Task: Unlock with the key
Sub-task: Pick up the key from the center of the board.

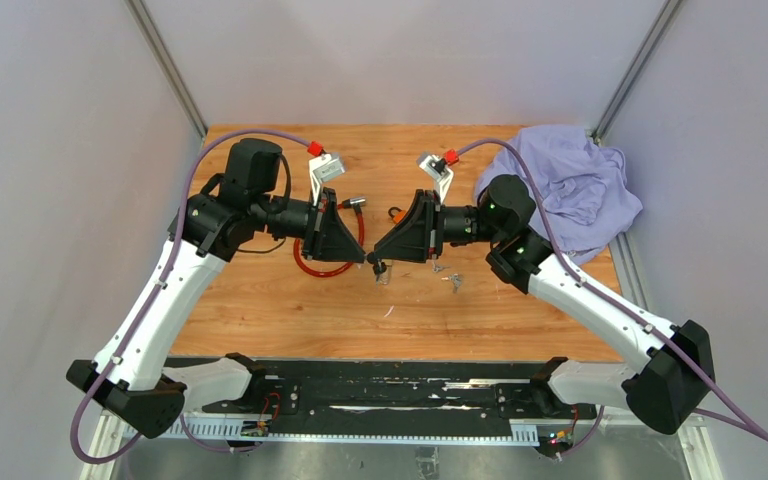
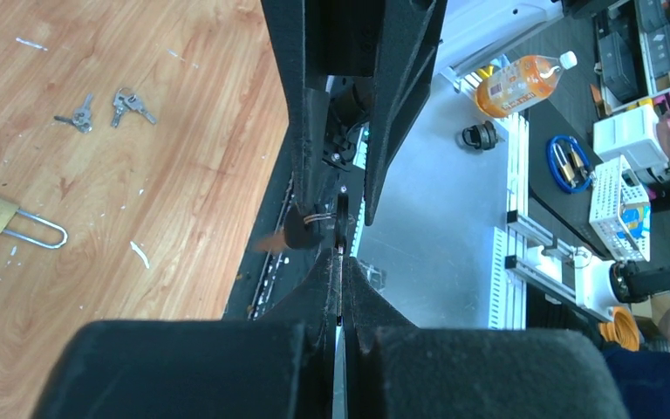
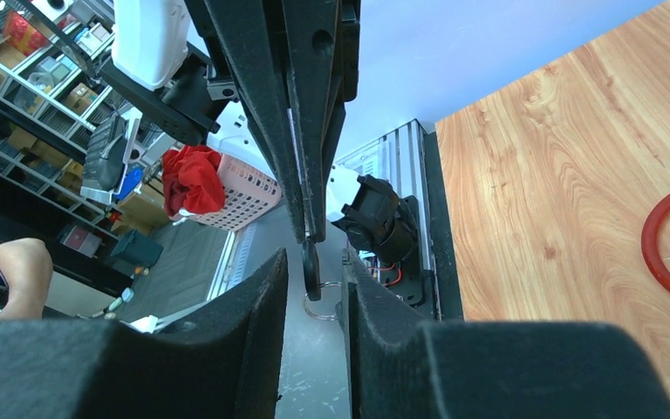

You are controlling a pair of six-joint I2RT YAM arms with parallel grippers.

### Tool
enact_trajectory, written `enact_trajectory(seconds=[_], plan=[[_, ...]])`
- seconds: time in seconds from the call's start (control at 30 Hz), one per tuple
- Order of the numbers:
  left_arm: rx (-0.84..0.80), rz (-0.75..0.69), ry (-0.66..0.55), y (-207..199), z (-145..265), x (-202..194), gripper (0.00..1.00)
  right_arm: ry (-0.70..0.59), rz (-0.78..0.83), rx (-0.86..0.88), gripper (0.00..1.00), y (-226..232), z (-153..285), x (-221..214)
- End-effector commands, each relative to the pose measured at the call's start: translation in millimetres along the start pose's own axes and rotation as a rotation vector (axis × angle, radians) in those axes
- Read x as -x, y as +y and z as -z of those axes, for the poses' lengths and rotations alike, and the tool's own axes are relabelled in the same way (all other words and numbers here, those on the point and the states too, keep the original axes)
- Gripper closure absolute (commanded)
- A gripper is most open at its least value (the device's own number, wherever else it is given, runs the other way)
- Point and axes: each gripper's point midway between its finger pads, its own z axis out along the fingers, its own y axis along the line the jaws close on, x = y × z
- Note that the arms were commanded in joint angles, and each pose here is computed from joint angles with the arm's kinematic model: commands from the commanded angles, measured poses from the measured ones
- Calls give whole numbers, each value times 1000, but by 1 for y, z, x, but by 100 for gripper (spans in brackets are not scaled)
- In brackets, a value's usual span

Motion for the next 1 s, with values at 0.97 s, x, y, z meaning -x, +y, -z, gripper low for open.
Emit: enact_trajectory(seconds=[0.97], plan=[[20,-54,-50,-3,6,11,78,33,4,-4,99,1,1,-6]])
